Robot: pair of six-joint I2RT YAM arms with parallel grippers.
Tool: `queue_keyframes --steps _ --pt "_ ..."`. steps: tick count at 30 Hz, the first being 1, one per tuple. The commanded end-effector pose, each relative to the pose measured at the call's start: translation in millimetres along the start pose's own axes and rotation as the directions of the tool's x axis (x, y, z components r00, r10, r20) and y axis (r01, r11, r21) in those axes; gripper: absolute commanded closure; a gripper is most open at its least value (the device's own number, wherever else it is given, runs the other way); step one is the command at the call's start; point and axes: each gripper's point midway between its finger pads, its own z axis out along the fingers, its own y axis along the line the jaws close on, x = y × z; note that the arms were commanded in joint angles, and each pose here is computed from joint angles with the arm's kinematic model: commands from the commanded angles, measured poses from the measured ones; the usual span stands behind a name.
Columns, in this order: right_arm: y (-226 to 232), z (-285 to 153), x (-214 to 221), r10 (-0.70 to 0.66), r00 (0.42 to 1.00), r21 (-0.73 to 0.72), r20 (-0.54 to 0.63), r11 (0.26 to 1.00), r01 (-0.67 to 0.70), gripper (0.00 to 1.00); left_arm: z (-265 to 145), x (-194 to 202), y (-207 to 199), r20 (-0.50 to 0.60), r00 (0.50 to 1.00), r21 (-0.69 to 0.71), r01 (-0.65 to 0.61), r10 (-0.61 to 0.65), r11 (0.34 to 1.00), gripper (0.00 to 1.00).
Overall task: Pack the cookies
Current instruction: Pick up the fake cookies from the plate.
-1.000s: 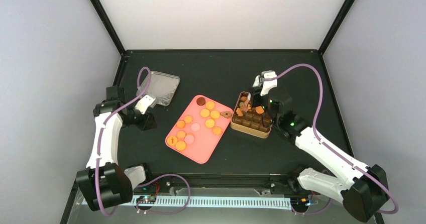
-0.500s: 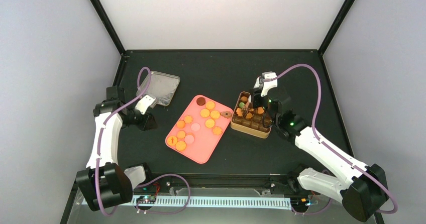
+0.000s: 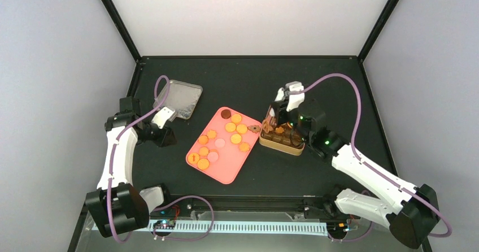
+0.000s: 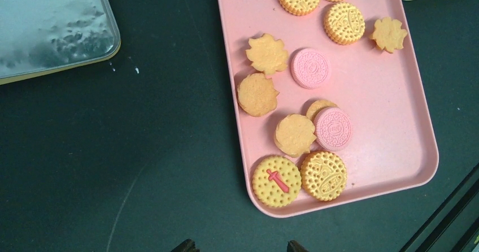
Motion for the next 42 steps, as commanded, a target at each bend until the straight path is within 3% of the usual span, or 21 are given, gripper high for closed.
queue_keyframes --steps 1,11,20,42 --pt "49 -5 -27 0.019 0.997 -0.129 0.075 0.992 -0.009 0.72 -8 -10 1 0.021 1.0 -0.003 -0.01 0.01 1.0 0.58" --pt "117 17 18 -0.007 1.0 -0.262 -0.028 0.965 -0.001 0.71 -9 -9 1 0.018 1.0 -0.009 -0.011 0.011 1.0 0.58" --pt "120 34 48 -0.018 0.996 -0.256 -0.087 0.967 -0.005 0.64 -8 -8 2 0.012 1.0 -0.01 -0.013 0.013 1.0 0.58" --pt "123 44 93 -0.142 0.979 -0.219 -0.146 0.97 0.108 0.65 -12 -13 2 0.02 1.0 -0.013 -0.016 0.017 1.0 0.57"
